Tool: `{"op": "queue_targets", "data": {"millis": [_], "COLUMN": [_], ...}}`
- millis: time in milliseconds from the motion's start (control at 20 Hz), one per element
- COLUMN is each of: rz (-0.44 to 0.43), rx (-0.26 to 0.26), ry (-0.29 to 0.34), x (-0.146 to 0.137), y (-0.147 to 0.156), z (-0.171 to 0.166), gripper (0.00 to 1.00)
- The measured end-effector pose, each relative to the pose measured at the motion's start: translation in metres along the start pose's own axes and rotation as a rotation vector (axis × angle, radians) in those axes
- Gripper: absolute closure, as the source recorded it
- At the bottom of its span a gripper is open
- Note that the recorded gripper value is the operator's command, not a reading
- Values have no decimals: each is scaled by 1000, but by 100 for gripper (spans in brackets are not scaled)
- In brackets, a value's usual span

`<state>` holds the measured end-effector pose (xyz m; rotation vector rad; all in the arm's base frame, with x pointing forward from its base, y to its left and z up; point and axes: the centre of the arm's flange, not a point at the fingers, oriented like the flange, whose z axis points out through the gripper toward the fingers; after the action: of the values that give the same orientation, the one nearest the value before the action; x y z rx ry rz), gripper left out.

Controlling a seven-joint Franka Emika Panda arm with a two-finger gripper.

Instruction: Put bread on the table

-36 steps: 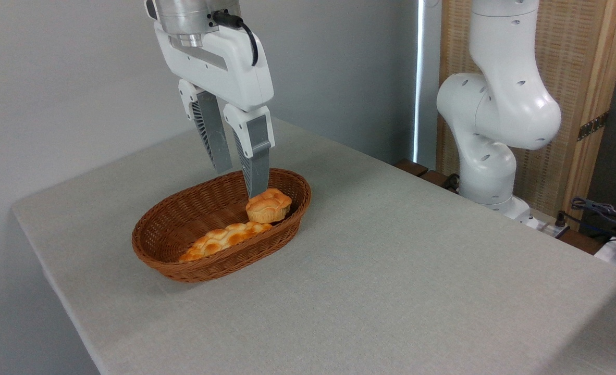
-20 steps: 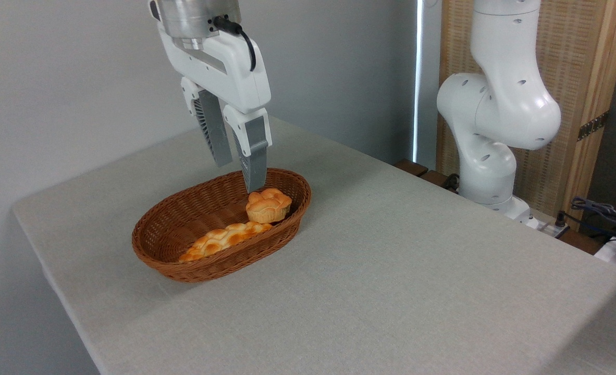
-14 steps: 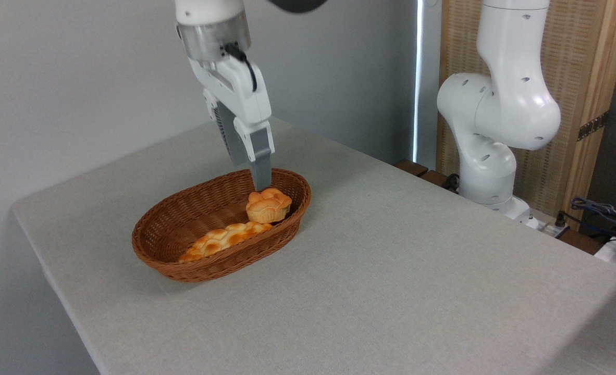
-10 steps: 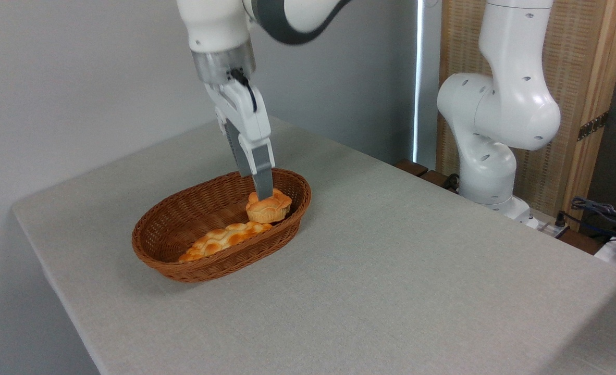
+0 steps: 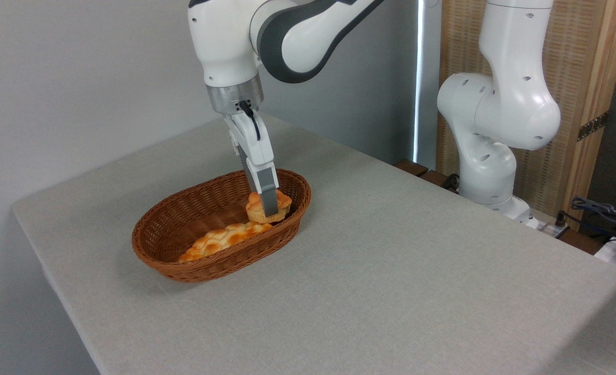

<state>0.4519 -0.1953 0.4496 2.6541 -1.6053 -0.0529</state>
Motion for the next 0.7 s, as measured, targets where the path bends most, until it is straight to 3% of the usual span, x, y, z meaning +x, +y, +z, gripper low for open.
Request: {"op": "queue_targets", "data": {"millis": [150, 350, 450, 700], "rz": [6, 20, 21, 19], "rx": [-14, -20, -19, -19], "ry": [-16, -29, -28, -28], "x": [1, 2, 2, 2], "y": [3, 11, 11, 11], "z": [10, 23, 25, 25], "gripper": [2, 53, 58, 61]}}
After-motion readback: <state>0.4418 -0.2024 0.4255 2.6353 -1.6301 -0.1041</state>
